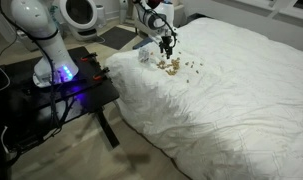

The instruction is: Pick some objects from the bed and put them in the clear bottle

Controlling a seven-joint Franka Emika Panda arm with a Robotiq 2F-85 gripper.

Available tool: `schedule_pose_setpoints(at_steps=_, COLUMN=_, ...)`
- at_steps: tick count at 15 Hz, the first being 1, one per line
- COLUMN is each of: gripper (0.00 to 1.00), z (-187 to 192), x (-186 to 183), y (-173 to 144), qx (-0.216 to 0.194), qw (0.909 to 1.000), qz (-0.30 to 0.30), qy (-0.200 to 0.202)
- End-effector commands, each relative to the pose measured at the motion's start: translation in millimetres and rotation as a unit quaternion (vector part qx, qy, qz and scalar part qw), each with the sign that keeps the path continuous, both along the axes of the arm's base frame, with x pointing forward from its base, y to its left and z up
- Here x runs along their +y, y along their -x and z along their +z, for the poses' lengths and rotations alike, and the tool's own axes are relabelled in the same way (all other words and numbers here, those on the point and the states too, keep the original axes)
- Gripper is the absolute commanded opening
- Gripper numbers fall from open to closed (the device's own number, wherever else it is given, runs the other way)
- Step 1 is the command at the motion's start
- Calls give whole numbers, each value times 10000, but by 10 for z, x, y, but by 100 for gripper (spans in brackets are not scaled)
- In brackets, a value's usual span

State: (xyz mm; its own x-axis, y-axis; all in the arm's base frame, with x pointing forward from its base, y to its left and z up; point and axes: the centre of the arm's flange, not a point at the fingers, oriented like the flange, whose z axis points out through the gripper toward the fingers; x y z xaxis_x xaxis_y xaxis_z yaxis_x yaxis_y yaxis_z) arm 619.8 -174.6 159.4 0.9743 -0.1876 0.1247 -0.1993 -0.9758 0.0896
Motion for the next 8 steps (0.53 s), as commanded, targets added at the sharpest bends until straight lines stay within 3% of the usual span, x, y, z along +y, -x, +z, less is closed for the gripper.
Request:
schedule_pose_setpoints(at_steps=1, gripper=100, z=-204, x=-71, y=-165, qx=4, qw=9999, qz=124, qy=-119)
schedule_pose_setpoints(at_steps=8, gripper=100, z=-580, x=-52, y=-241, qx=201, qw=9995, qz=163, qy=-192)
